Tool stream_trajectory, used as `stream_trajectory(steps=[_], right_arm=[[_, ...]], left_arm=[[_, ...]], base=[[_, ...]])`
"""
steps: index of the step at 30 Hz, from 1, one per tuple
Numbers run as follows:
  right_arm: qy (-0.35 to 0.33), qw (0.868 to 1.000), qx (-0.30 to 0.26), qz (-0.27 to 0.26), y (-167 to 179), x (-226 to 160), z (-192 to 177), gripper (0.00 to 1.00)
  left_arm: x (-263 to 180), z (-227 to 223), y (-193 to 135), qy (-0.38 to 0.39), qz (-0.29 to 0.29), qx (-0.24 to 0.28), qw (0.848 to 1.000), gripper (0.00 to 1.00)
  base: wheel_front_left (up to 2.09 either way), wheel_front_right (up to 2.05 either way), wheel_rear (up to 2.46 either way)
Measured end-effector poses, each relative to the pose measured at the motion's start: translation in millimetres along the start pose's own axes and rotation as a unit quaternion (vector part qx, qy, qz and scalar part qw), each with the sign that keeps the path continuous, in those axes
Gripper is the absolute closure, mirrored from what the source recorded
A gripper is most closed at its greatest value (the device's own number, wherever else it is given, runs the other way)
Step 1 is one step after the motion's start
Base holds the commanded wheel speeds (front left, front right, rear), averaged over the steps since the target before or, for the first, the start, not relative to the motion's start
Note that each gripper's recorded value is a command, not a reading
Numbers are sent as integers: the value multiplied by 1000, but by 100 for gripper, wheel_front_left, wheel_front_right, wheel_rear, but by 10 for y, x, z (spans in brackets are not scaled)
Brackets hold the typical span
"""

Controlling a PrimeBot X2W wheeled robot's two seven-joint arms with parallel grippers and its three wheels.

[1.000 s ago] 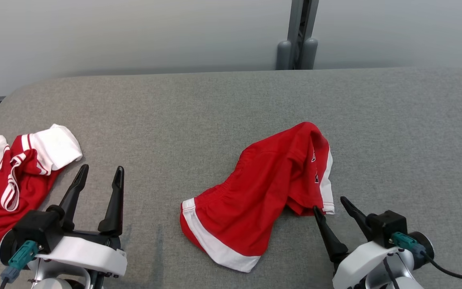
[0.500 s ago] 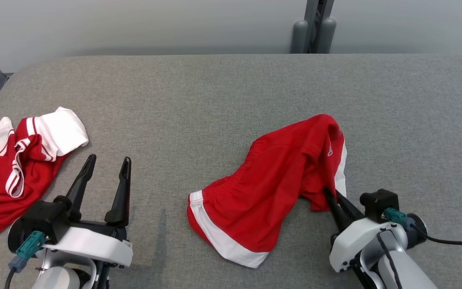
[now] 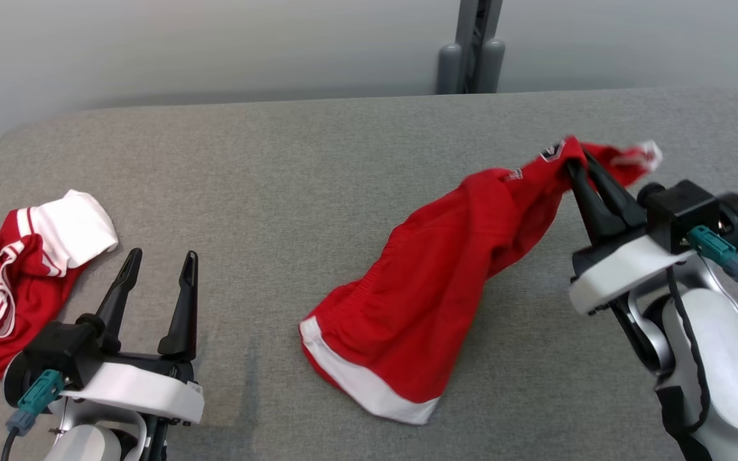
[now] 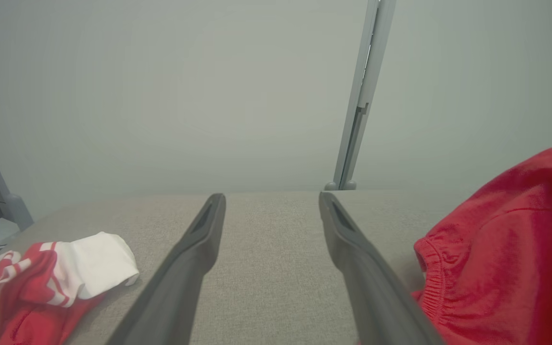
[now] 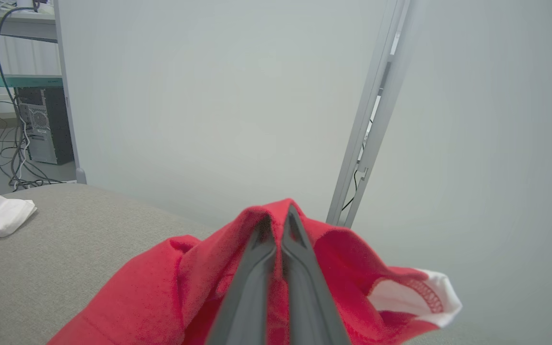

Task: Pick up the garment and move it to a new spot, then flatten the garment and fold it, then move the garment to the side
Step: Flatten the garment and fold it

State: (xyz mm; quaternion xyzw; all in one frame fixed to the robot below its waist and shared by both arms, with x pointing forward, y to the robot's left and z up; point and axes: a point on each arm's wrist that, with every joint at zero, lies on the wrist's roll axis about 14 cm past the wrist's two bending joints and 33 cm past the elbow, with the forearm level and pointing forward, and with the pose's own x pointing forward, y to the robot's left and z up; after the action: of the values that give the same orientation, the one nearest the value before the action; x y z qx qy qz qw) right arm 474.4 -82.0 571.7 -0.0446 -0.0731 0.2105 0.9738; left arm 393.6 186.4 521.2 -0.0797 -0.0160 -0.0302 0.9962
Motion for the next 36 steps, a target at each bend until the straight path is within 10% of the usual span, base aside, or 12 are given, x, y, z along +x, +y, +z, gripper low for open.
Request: stream_trajectory(steps=[6, 13, 27, 29, 30, 36], right_arm=[[-37, 997, -22, 60, 392, -23, 327, 100], [130, 980, 46, 145, 1125, -703, -613, 100], [268, 955, 110, 66, 954, -1303, -1532, 100], [258, 958, 112, 58, 918, -1262, -1501, 53], [252, 960, 112, 53, 890, -1243, -1478, 0], [205, 971, 125, 20, 781, -1183, -1268, 0]], left_arm=[[41, 11, -77, -3, -12, -1, 1000, 0], [96, -71, -134, 8, -21, -5, 1000, 0], [122, -165, -149, 19, -23, -9, 1000, 0], [114, -160, -148, 18, -23, -9, 1000, 0], [109, -151, -149, 17, -23, -9, 1000, 0], [49, -55, -164, 3, -19, -12, 1000, 0]], base=[[0, 0, 0], [0, 0, 0], [0, 0, 0], [0, 0, 0], [0, 0, 0], [0, 0, 0]])
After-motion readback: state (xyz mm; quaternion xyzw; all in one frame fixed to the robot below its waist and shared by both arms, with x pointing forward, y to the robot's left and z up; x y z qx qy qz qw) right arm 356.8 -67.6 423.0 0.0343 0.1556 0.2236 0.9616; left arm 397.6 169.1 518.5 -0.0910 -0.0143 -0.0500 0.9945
